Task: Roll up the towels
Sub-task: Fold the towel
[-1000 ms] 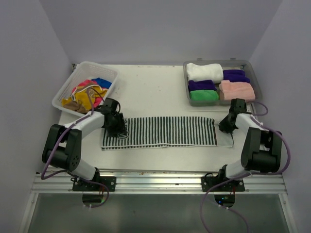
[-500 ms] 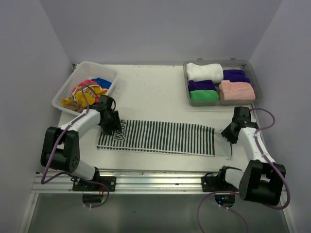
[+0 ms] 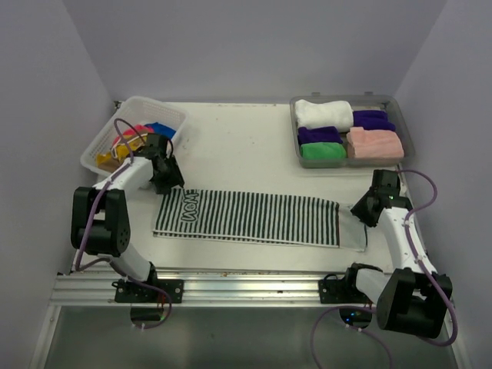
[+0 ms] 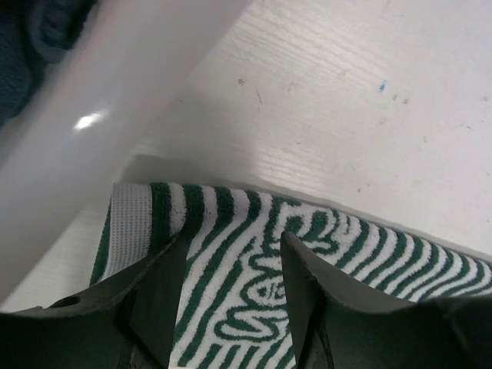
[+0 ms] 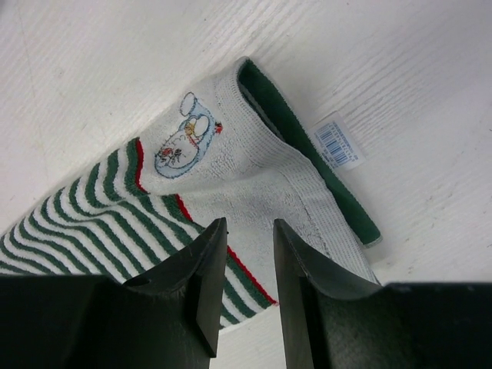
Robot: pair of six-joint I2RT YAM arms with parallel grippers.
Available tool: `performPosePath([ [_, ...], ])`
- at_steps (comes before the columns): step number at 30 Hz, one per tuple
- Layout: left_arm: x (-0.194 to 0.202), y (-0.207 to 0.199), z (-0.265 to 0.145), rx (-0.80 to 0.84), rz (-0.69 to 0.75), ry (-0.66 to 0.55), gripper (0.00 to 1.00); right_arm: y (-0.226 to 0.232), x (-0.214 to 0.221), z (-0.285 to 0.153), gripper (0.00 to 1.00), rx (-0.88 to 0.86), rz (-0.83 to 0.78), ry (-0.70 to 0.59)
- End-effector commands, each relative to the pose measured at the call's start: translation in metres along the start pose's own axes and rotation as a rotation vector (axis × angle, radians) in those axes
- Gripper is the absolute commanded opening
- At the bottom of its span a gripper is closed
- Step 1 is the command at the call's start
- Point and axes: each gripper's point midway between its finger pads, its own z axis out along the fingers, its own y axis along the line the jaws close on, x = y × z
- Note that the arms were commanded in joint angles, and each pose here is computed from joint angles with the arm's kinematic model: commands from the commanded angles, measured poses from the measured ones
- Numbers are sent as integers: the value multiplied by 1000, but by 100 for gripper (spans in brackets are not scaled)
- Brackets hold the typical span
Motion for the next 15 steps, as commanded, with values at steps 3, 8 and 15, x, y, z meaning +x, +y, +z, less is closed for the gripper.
performPosePath([
  [3, -12, 12, 19, -83, -46, -42, 55, 4, -7, -13, 35, -30, -20, -23],
  [8, -22, 12, 15, -96, -50, -74, 55, 4, -6, -14, 36, -34, -20, -23],
  [15, -16, 1, 11, -61, -26, -72, 55, 4, -4, -19, 37, -46, -30, -20],
])
